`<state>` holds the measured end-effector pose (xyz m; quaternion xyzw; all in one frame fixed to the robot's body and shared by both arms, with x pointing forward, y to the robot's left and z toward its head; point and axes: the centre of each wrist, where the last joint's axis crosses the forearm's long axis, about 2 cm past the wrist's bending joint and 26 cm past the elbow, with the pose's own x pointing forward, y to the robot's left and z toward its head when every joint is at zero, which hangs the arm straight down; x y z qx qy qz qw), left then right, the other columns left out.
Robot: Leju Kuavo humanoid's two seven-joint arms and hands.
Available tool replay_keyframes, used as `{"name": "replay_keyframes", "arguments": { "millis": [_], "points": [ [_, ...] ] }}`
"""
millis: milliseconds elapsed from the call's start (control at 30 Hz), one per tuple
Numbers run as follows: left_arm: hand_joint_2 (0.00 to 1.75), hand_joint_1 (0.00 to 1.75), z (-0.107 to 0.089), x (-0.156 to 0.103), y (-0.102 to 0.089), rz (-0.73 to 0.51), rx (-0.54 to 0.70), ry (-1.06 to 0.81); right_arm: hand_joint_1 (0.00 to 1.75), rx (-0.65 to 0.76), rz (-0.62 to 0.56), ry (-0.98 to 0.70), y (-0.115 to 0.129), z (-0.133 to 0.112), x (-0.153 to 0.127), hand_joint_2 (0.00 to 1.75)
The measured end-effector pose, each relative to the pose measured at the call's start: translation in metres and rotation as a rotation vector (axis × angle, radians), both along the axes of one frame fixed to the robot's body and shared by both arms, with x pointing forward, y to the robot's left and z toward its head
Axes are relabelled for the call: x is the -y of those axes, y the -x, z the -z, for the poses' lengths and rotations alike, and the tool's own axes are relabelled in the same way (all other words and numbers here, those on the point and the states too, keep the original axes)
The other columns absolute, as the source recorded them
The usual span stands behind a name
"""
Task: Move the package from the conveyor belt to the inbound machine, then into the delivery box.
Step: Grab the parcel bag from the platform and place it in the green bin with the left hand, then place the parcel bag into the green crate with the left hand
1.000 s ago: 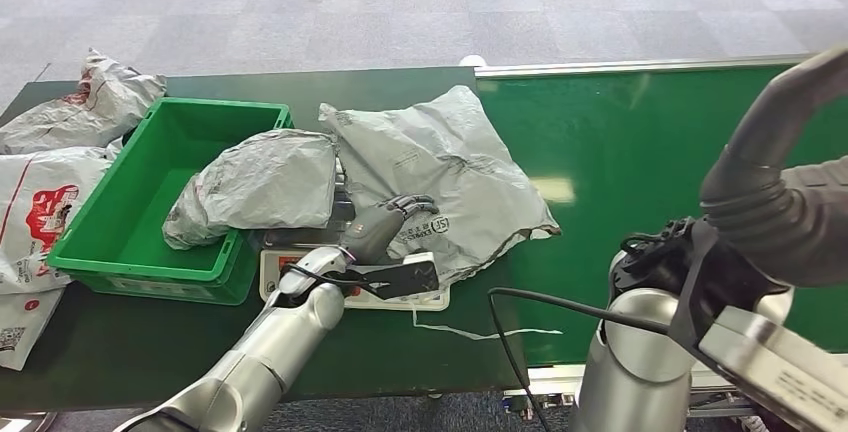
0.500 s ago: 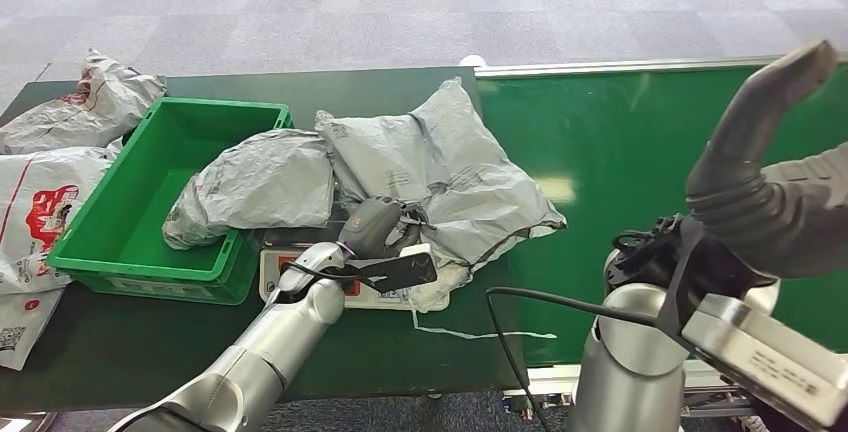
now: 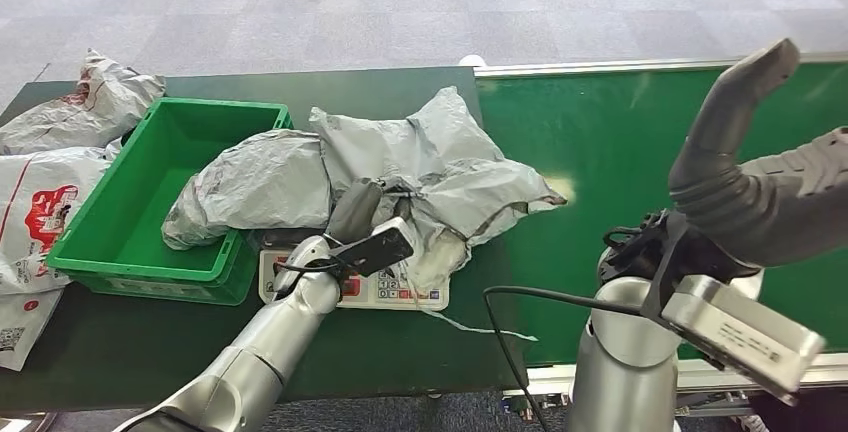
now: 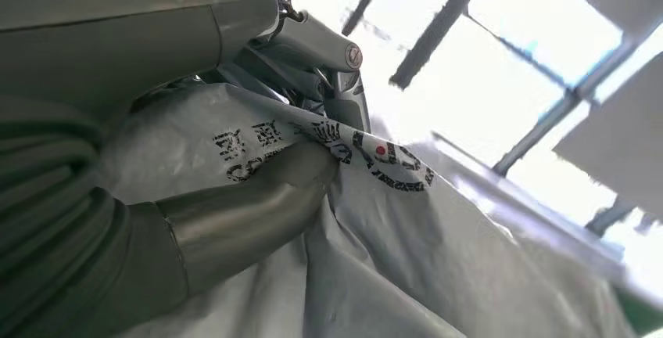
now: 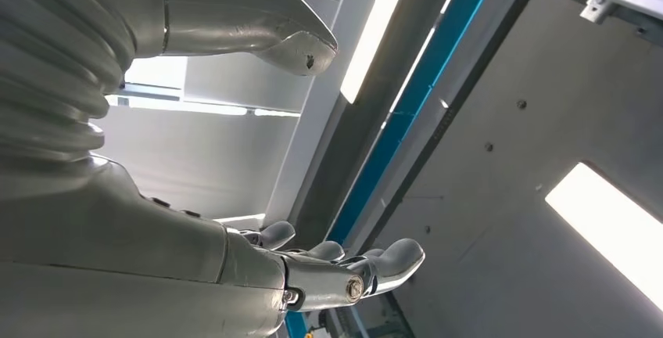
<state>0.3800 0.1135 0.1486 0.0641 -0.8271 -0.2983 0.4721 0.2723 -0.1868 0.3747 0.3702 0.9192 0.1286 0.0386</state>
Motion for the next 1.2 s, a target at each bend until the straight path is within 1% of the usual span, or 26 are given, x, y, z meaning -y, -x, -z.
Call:
{"name": "replay_keyframes", "arguments": {
  "millis": [67,133,167,267,333,367,433,600,700,800,867,967,1033,1100,1167,1200],
  "points": [
    [1.75,1.75,-0.015,-0.011,-0.006,-0.161,0.112,0.062,0.00,-0.017,0.003,0.000,-0.004,0.004,0.001,1.75],
    [1.75,1.75,-0.033,-0.027,-0.011,-0.342,0.277,0.037,0.00,-0.033,0.004,-0.004,-0.008,0.008,0.003,1.75],
    [1.75,1.75,-0.043,-0.035,-0.014,-0.413,0.371,0.003,0.00,-0.041,0.005,-0.007,-0.010,0.010,0.005,1.75],
    [1.75,1.75,-0.079,-0.068,-0.020,-0.541,0.662,-0.142,0.00,-0.060,0.003,-0.016,-0.013,0.013,0.006,1.75],
    [1.75,1.75,-0.102,-0.097,-0.020,-0.623,0.814,-0.213,0.00,-0.072,0.000,-0.019,-0.015,0.015,0.006,1.75],
    [1.75,1.75,-0.112,-0.111,-0.019,-0.673,0.867,-0.234,0.00,-0.077,-0.001,-0.021,-0.015,0.015,0.006,1.75],
    [1.75,1.75,-0.129,-0.137,-0.015,-0.776,0.934,-0.257,0.00,-0.085,-0.002,-0.022,-0.016,0.016,0.006,1.75],
    [1.75,1.75,-0.160,-0.183,0.004,-0.971,1.048,-0.365,0.00,-0.091,0.009,-0.014,-0.018,0.013,0.005,1.75],
    [1.75,1.75,-0.169,-0.201,0.012,-1.054,1.068,-0.449,0.00,-0.093,0.014,-0.012,-0.019,0.013,0.004,1.75],
    [1.75,1.75,-0.173,-0.215,0.017,-1.140,1.039,-0.479,0.00,-0.093,0.016,-0.010,-0.019,0.013,0.004,1.75],
    [1.75,1.75,-0.172,-0.226,0.020,-1.213,0.992,-0.466,0.00,-0.091,0.017,-0.008,-0.019,0.013,0.004,1.75],
    [1.75,1.75,-0.164,-0.250,0.022,-1.310,0.904,-0.466,0.00,-0.098,0.025,-0.007,-0.018,0.013,0.005,1.75],
    [1.75,1.75,-0.161,-0.258,0.016,-1.370,0.823,-0.445,0.00,-0.110,0.037,-0.007,-0.018,0.012,0.005,1.75],
    [1.75,1.75,-0.158,-0.251,0.000,-1.415,0.710,-0.396,0.00,-0.108,0.041,-0.005,-0.017,0.012,0.005,1.75],
    [1.75,1.75,-0.148,-0.225,-0.018,-1.391,0.611,-0.394,0.00,-0.097,0.040,-0.001,-0.018,0.012,0.006,1.75],
    [1.75,1.75,-0.138,-0.209,-0.025,-1.344,0.584,-0.431,0.00,-0.095,0.043,0.001,-0.018,0.012,0.006,1.75]
  ]
}}
